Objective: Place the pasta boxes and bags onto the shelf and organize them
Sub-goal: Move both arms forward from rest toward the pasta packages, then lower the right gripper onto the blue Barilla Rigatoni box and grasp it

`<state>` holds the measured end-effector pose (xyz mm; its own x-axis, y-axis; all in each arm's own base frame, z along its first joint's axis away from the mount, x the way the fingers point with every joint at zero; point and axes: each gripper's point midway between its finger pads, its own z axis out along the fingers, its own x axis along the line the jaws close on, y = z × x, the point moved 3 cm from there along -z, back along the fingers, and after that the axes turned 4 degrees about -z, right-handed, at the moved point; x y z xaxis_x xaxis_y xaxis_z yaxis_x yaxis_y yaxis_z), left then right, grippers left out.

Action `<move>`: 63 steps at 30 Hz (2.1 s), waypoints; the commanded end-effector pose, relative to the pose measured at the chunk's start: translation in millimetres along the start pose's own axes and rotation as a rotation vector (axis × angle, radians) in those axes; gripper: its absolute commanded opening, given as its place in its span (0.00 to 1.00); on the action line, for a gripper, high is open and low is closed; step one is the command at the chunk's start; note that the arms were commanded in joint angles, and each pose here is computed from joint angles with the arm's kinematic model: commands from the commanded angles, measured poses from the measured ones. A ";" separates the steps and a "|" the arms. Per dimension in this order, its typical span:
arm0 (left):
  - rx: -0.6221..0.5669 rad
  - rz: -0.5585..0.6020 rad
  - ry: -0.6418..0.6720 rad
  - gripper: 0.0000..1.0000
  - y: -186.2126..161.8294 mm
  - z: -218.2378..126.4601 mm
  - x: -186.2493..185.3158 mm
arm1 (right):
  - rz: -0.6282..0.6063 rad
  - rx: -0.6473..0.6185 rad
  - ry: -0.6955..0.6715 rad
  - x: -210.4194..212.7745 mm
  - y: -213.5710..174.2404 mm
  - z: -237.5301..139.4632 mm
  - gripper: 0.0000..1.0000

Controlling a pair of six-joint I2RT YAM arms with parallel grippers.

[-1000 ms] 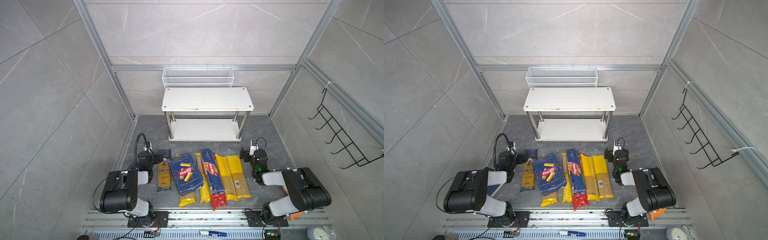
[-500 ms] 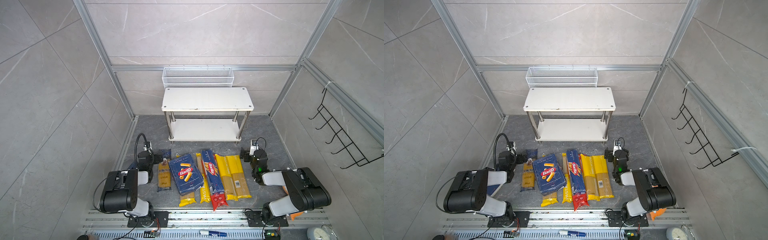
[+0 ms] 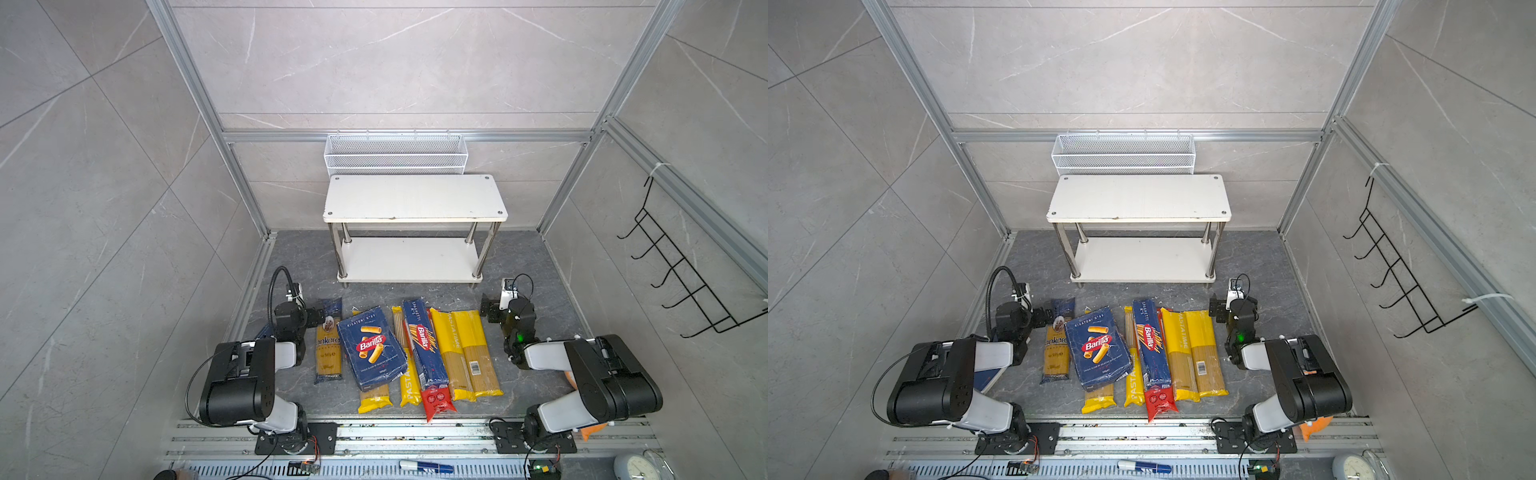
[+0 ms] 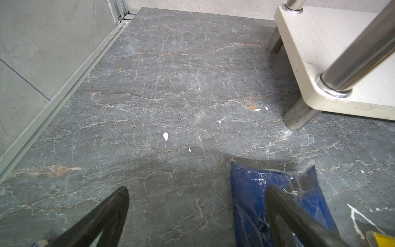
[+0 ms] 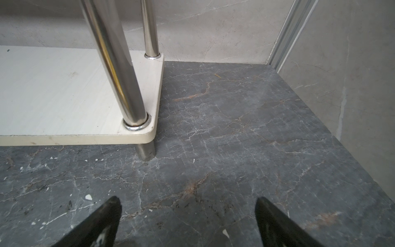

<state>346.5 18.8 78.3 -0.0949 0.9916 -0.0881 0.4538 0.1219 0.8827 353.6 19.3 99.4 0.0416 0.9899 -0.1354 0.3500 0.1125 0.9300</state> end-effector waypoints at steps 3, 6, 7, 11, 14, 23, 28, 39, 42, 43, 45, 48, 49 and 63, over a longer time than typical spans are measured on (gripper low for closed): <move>-0.078 0.023 -0.008 0.99 22.6 2.1 -1.3 | -0.006 -0.025 -0.005 0.7 13.3 -0.7 1.00; -0.076 0.038 -0.026 0.98 32.2 0.3 -5.5 | -0.002 0.018 -0.095 -9.3 22.0 -4.6 1.00; -0.048 0.040 -0.028 0.98 33.3 -0.4 -6.7 | 0.005 0.078 -0.102 -10.7 26.2 -4.5 1.00; -0.016 0.044 0.060 0.98 54.7 -10.0 -5.7 | 0.035 0.208 -0.093 -4.1 39.7 -9.1 1.00; 0.007 -0.041 0.179 0.98 71.2 -26.1 0.9 | 0.028 0.247 -0.166 -0.8 43.9 -33.7 1.00; 0.025 -0.108 0.225 0.98 79.1 -92.4 -41.7 | 0.090 0.394 -0.032 41.0 57.6 -88.7 1.00; 0.083 -0.168 0.106 0.97 57.8 -134.2 -74.5 | 0.098 0.479 0.138 76.3 49.6 -109.0 0.99; 0.248 -0.136 -0.036 0.91 -2.1 -182.3 -118.9 | 0.125 0.505 0.586 158.4 44.2 -182.7 0.97; 0.290 -0.121 -0.042 0.91 -18.3 -189.8 -128.2 | 0.144 0.521 0.737 188.4 51.0 -200.6 0.97; 0.294 -0.124 -0.040 0.91 -22.9 -191.6 -129.4 | 0.146 0.525 0.774 197.5 53.3 -206.4 0.98; 0.296 -0.138 -0.030 0.92 -31.2 -192.3 -127.5 | 0.143 0.534 0.838 216.3 54.4 -217.5 0.98; 0.304 -0.179 -0.034 0.92 -39.7 -191.0 -125.0 | 0.122 0.562 0.912 244.8 48.1 -231.9 0.99; 0.307 -0.190 -0.040 0.92 -41.2 -191.0 -124.8 | 0.111 0.574 0.921 252.6 44.5 -235.0 0.99; 0.322 -0.217 -0.028 0.83 -61.1 -187.8 -112.0 | 0.117 0.727 0.940 307.6 -0.7 -237.2 0.99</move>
<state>160.9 -110.7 121.1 -0.1729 0.9492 -0.2630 0.7057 0.3057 0.6392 142.9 335.7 135.3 -0.5201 0.7061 0.4805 0.8295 0.2834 0.4813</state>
